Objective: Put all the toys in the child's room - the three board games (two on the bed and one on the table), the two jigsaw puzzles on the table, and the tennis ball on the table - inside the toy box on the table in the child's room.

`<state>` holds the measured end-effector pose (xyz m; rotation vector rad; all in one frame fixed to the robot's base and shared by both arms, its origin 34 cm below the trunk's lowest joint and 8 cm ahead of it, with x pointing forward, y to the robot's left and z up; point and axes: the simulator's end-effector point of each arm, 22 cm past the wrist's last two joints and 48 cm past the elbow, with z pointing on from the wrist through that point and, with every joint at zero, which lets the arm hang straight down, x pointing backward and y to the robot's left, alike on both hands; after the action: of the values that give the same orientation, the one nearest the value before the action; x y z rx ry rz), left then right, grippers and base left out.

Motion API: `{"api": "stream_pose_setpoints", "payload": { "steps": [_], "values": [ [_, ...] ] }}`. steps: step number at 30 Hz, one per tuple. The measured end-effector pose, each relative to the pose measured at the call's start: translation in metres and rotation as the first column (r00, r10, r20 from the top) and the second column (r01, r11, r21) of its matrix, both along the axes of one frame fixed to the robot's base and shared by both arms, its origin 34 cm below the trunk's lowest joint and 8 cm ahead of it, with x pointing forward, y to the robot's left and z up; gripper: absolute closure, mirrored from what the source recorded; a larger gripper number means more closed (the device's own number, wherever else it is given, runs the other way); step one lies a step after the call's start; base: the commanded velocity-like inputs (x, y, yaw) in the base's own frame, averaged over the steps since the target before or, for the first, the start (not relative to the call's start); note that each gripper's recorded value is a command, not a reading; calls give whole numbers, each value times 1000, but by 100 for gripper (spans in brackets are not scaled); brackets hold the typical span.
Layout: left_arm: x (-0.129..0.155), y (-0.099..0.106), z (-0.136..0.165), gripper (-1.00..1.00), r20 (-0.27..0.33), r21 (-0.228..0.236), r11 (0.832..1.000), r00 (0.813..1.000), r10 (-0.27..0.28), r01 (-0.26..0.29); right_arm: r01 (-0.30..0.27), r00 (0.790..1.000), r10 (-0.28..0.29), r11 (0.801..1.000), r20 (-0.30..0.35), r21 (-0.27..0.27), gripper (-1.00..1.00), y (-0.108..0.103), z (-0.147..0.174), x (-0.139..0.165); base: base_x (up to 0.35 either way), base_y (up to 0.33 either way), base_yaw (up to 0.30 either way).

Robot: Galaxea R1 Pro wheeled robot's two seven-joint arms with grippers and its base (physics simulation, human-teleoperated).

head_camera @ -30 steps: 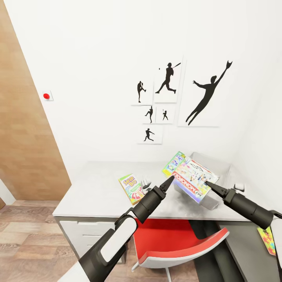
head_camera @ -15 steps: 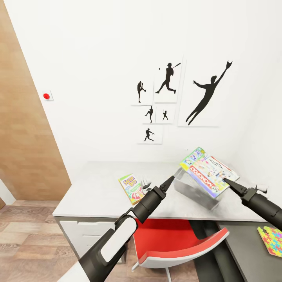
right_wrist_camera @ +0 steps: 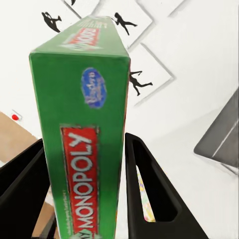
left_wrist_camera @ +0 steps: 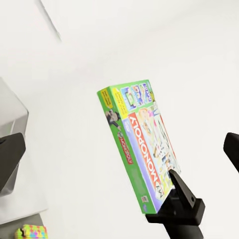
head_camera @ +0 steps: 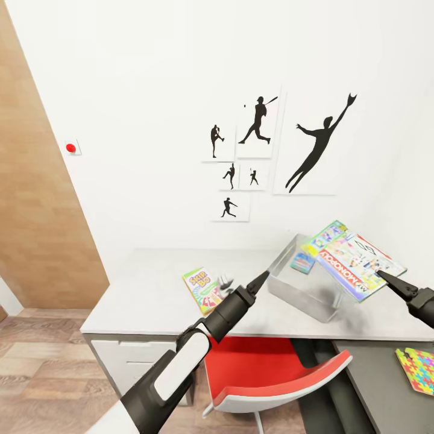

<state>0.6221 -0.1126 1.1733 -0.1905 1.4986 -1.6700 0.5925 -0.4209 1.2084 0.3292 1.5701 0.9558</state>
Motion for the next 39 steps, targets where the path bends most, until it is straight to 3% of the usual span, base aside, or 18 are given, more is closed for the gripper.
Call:
{"api": "stream_pose_setpoints", "payload": {
  "steps": [8, 11, 12, 15, 16, 20, 21, 24, 25, 27, 28, 29, 31, 39],
  "values": [
    [18, 14, 10, -100, -50, 48, 999, 999, -18, 20, 31, 999, -31, 1000, 23, -3, 100, -18, 11, -6, 0, 0, -202],
    [28, 27, 17, -100, -93, 120, 993, 996, -3, 14, 23, 999, -24, 1000, 48, 16, 100, -19, 19, -9, 0, 0, -254],
    [28, 27, 17, -100, -94, 122, 992, 996, -3, 14, 24, 999, -25, 1000, 47, 15, 100, -19, 18, -9, 0, 0, -262],
    [40, 54, 19, -100, -135, 226, 973, 988, 69, -37, 13, 998, -14, 1000, 61, 28, 100, -17, 22, -10, 0, 0, -269],
    [40, 55, 19, -100, -136, 227, 973, 988, 70, -37, 14, 998, -15, 1000, 60, 27, 100, -17, 22, -10, 0, 0, -273],
    [56, 96, 4, -100, -208, 381, 916, 954, 216, -124, 5, 998, -7, 999, 67, 33, 100, -15, 24, -10, 0, 0, -242],
    [56, 96, 4, -100, -209, 381, 916, 953, 217, -125, 5, 998, -7, 999, 67, 34, 100, -15, 24, -10, 0, 0, -177],
    [62, 118, -9, -100, -245, 463, 871, 922, 300, -161, -4, 997, 1, 999, 71, 42, 100, -12, 24, -11, 0, 0, -122],
    [62, 119, -9, -100, -245, 464, 871, 921, 301, -161, -3, 998, 0, 999, 70, 42, 100, -12, 24, -11, 0, 0, -90],
    [64, 129, -14, -100, -257, 498, 849, 906, 337, -175, -7, 997, 4, 999, 71, 45, 100, -11, 23, -11, 0, 0, -72],
    [64, 129, -14, -100, -257, 498, 849, 905, 338, -175, -7, 997, 4, 999, 71, 45, 100, -11, 23, -11, 0, 0, -46],
    [66, 136, -16, -100, -262, 522, 833, 894, 363, -186, -14, 998, 10, 999, 70, 45, 100, -8, 23, -10, 0, 0, -37],
    [67, 142, -18, -100, -265, 541, 818, 884, 384, -194, -26, 998, 23, 999, 67, 43, 100, -4, 21, -9, 0, 0, -30],
    [68, 152, -24, -100, -274, 577, 791, 865, 421, -202, -58, 997, 56, 998, 56, 36, 100, 9, 18, -6, 0, 0, -13]
  ]
}}
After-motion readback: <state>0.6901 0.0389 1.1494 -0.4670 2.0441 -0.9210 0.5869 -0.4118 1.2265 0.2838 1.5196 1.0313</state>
